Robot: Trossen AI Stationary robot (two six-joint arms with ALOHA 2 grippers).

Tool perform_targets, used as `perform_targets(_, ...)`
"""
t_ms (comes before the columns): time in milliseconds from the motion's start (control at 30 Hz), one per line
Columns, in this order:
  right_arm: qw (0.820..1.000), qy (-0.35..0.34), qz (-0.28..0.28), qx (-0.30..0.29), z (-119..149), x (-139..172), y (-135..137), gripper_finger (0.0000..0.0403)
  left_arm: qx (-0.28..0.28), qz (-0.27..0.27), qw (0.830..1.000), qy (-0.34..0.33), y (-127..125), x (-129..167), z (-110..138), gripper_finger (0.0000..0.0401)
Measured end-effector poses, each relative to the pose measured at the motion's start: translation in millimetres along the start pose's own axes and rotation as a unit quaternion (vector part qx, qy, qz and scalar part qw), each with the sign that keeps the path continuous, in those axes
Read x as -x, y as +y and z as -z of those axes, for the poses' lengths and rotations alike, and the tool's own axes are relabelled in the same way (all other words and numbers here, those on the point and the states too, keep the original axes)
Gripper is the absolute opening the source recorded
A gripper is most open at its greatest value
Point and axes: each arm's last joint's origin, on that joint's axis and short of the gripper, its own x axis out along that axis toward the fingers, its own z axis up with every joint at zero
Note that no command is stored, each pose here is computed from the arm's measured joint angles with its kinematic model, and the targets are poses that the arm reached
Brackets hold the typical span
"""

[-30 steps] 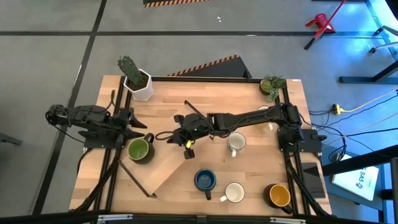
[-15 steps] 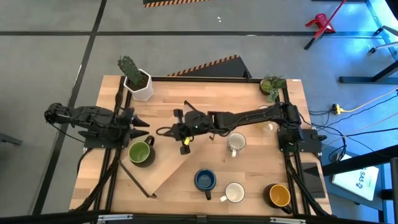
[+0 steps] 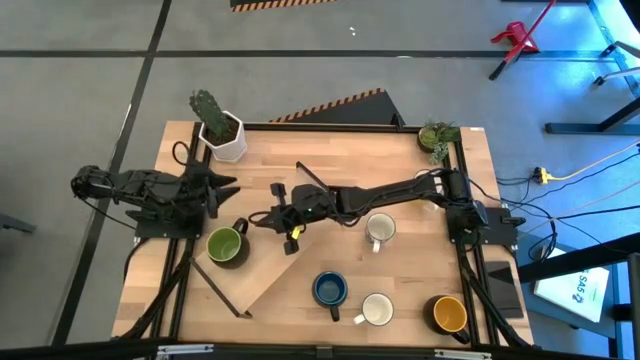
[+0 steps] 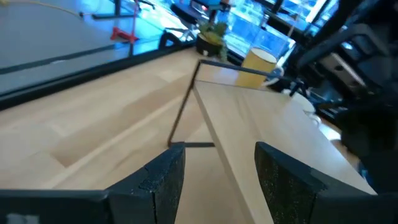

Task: Place coffee mugs
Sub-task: Put the green black mug on the shelf

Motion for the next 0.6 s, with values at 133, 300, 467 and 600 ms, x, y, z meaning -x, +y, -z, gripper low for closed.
perform_targets(133,1.0,-0.012,0.013,0.021,-2.4,0.2,-2.3,0.0,0.002,-0.005,1.0,-0.007,0.0,0.9,-1.9,0.0188)
perform_targets(300,0.999,-0.023,0.015,0.025,-3.1,-4.4,-2.8,0.0,0.021,0.001,1.0,-0.016,-1.3,1.0,-3.9,0.0188)
perform_targets(467,0.999,-0.013,-0.001,0.039,-9.5,-16.8,-4.9,0.0,0.022,0.011,0.999,-0.032,-3.6,1.2,-7.6,0.0188)
perform_targets(600,0.998,0.015,-0.01,0.066,-11.0,-21.2,-6.1,0.0,0.022,0.011,0.999,-0.033,-3.6,1.2,-7.7,0.0188)
